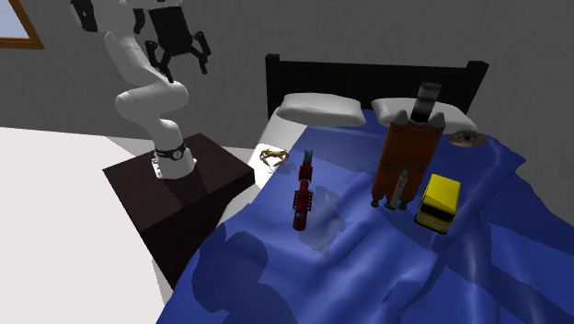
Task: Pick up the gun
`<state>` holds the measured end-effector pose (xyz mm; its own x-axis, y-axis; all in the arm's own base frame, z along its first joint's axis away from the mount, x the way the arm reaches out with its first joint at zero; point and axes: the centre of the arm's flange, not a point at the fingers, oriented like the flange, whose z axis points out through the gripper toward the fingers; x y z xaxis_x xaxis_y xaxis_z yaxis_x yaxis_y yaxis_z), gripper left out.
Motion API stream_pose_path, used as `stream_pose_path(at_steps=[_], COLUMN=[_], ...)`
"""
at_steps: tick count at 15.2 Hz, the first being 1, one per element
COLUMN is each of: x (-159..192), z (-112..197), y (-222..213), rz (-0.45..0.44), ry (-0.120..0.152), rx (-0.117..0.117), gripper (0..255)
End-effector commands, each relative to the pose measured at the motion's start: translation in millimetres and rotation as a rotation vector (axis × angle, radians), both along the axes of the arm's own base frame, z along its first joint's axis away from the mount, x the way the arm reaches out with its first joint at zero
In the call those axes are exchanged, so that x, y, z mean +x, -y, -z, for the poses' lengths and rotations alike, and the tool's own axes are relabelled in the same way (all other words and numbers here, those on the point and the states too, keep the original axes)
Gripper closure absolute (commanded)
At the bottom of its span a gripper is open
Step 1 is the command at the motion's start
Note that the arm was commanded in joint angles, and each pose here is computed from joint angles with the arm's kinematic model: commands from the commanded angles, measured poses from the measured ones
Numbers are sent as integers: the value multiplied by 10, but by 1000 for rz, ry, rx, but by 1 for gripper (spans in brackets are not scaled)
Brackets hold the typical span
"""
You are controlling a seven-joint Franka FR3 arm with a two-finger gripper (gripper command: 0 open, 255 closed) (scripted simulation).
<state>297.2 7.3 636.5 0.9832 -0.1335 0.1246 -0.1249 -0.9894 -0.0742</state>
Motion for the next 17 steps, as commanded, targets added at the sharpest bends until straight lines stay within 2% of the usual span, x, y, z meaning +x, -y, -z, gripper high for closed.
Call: stream_pose_path(at_steps=[1,17], x=[0,918], z=[0,1484], y=[0,-1264], rz=[0,230], ry=[0,-133], rx=[0,38], gripper=[0,0])
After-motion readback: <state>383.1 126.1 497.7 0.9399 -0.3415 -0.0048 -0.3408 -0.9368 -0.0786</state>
